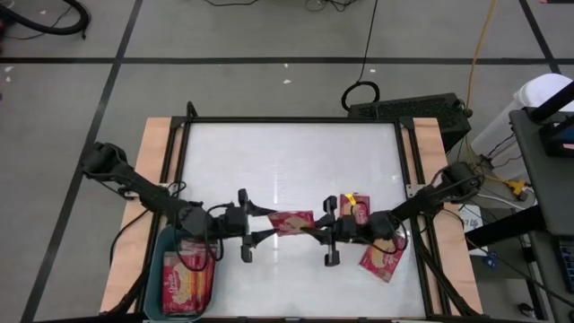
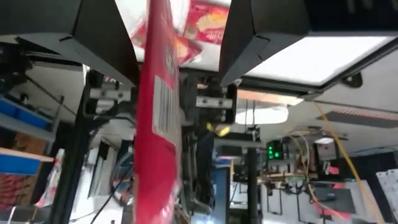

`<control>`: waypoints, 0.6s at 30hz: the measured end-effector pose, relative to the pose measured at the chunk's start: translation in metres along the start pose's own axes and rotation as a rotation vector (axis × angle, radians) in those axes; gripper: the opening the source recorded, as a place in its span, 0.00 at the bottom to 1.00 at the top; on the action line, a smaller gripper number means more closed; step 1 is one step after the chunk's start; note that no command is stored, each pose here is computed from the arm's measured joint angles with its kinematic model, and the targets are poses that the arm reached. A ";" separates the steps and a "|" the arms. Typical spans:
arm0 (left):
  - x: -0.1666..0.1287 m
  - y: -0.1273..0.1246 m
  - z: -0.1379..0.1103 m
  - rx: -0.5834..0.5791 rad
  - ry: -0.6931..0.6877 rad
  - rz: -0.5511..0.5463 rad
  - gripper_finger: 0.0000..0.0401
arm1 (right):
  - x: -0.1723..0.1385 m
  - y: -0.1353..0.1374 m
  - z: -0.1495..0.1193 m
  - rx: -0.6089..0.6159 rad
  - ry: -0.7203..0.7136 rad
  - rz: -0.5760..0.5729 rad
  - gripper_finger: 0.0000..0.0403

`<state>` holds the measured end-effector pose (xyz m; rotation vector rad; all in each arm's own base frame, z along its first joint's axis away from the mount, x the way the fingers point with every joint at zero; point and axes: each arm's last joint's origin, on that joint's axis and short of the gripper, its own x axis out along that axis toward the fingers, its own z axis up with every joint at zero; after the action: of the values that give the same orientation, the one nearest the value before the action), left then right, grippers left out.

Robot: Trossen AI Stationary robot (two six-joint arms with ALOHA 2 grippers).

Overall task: Sort popcorn bags into baskets
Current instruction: Put the red popcorn bag into the blue bin

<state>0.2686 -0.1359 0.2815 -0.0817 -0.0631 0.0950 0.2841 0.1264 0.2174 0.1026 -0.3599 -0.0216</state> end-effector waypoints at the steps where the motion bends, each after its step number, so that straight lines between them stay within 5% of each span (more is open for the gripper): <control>1: 0.001 0.001 0.001 0.000 -0.007 -0.011 0.56 | 0.000 -0.001 -0.002 0.000 -0.006 -0.002 0.02; 7: 0.003 0.002 0.002 -0.005 -0.015 -0.076 0.47 | 0.010 -0.003 -0.011 -0.008 -0.024 -0.023 0.03; 18: 0.000 -0.003 -0.001 0.014 0.015 -0.147 0.11 | 0.017 0.000 -0.014 -0.024 -0.008 -0.002 0.04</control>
<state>0.2693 -0.1389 0.2807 -0.0635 -0.0535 -0.0521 0.3050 0.1275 0.2101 0.0794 -0.3678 -0.0287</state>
